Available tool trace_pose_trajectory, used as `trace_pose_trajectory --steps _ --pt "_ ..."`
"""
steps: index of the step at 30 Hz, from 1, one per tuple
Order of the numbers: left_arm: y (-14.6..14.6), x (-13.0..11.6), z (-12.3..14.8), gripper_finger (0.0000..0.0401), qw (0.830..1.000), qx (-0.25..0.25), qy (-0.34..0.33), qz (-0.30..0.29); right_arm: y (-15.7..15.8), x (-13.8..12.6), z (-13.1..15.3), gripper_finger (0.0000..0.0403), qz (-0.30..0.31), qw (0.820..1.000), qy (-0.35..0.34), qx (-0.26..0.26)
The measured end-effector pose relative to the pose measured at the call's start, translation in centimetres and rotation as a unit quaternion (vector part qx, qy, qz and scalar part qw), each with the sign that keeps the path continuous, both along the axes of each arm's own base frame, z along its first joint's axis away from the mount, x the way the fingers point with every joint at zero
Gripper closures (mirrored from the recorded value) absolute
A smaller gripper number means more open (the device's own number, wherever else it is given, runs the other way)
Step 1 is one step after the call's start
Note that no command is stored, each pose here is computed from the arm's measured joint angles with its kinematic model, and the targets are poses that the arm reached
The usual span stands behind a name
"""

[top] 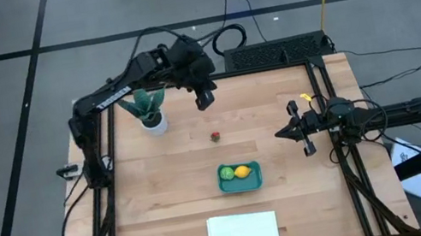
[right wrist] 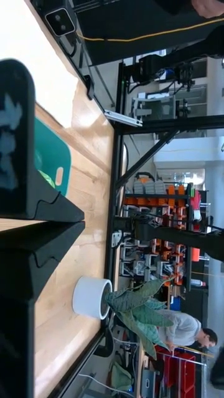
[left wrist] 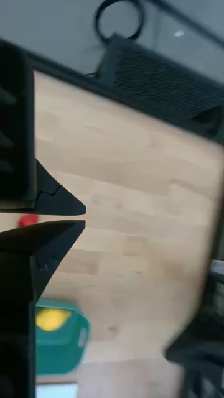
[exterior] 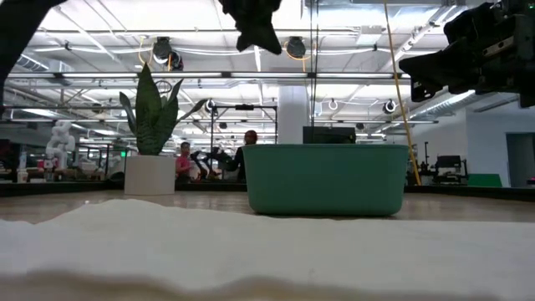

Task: Pick and placing Produce into tupperware
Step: Put the strawberry into the blue bin

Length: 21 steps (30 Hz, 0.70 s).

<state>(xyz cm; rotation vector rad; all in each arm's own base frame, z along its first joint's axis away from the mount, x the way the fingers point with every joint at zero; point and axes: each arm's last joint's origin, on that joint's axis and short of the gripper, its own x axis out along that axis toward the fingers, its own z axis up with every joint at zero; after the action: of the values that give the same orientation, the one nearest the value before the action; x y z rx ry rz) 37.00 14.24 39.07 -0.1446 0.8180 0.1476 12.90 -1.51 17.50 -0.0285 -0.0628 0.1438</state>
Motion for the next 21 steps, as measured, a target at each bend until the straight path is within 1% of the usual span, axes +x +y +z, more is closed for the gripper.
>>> trace_pose_trajectory --steps 3,9,12,17,21 --pt "0.3 0.8 -1.1 0.0375 0.999 -0.009 0.031 -0.003 0.0 0.0 0.0 0.0403 0.000 1.000 0.000 0.000" --pt "0.7 1.8 -2.2 0.0375 0.997 -0.019 0.072 -0.009 0.0 0.0 0.0 0.0403 0.000 1.000 0.000 0.000" --pt "0.7 2.2 -2.6 0.0375 0.997 -0.017 0.081 -0.013 0.0 0.0 0.0 0.0403 0.000 1.000 0.000 0.000" --pt "0.6 2.1 -2.7 0.0375 0.995 -0.022 0.097 -0.016 0.0 0.0 0.0 0.0403 0.000 1.000 0.000 0.000" --pt "0.4 2.2 -2.8 0.0375 0.994 -0.016 0.100 -0.028 0.0 0.0 0.0 0.0403 0.000 1.000 0.000 0.000"
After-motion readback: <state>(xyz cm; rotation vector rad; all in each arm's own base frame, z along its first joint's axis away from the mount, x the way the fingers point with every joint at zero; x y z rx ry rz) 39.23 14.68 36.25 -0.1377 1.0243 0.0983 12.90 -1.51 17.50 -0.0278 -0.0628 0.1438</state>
